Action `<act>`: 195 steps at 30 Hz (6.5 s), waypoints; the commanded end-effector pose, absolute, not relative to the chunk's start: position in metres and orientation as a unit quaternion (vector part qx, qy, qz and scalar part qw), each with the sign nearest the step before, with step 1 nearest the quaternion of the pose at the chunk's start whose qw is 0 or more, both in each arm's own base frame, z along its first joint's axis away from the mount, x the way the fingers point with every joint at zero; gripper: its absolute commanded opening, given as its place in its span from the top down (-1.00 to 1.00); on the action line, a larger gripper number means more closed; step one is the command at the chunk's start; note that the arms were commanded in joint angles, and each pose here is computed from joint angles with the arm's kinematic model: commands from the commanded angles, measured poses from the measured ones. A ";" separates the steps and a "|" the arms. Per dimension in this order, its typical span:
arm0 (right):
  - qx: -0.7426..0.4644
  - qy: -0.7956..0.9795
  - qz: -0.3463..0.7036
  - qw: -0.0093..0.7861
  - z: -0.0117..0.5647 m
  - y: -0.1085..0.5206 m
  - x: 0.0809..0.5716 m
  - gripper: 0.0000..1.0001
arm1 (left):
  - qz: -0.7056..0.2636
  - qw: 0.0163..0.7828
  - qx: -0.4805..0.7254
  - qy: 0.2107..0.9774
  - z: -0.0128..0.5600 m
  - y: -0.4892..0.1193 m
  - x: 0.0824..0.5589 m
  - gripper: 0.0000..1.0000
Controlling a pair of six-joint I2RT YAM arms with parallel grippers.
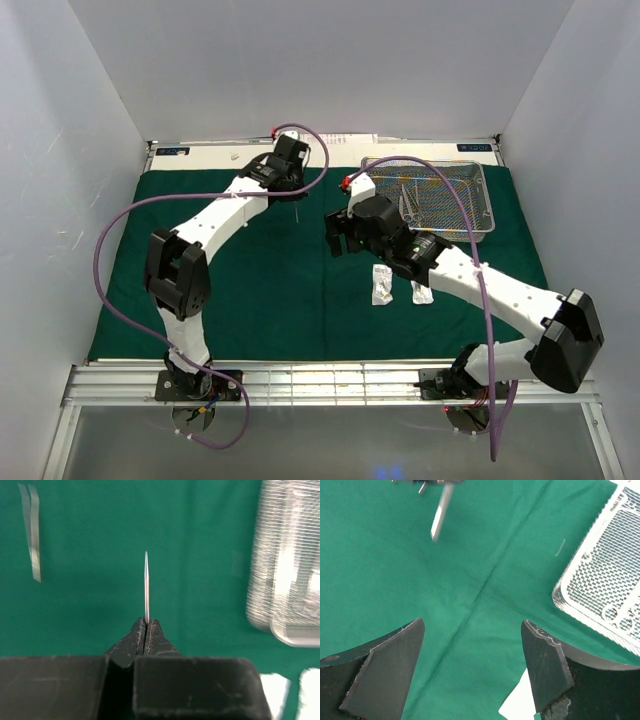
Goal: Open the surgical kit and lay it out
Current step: Place the medical item in the surgical kit, then pick up the medical item from the container, then place the medical item in the surgical kit.
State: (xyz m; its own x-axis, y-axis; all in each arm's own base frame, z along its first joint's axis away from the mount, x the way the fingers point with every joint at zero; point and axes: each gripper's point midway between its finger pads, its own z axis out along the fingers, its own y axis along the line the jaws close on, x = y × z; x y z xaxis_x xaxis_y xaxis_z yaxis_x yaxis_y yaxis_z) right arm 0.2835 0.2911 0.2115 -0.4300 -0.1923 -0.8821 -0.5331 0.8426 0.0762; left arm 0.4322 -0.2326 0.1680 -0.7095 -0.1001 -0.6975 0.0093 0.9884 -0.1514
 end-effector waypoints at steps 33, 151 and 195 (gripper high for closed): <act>-0.194 0.887 0.107 0.405 0.159 0.232 0.289 -0.70 | -0.036 0.312 0.012 0.949 0.052 -0.174 0.558 0.93; -0.105 0.947 0.015 0.303 0.040 0.046 0.478 0.80 | -0.109 0.364 -0.079 0.922 0.212 -0.136 0.401 -0.93; -0.176 0.802 0.099 0.561 0.249 0.265 0.325 0.85 | -0.285 0.354 -0.129 0.881 0.277 -0.319 0.377 -0.63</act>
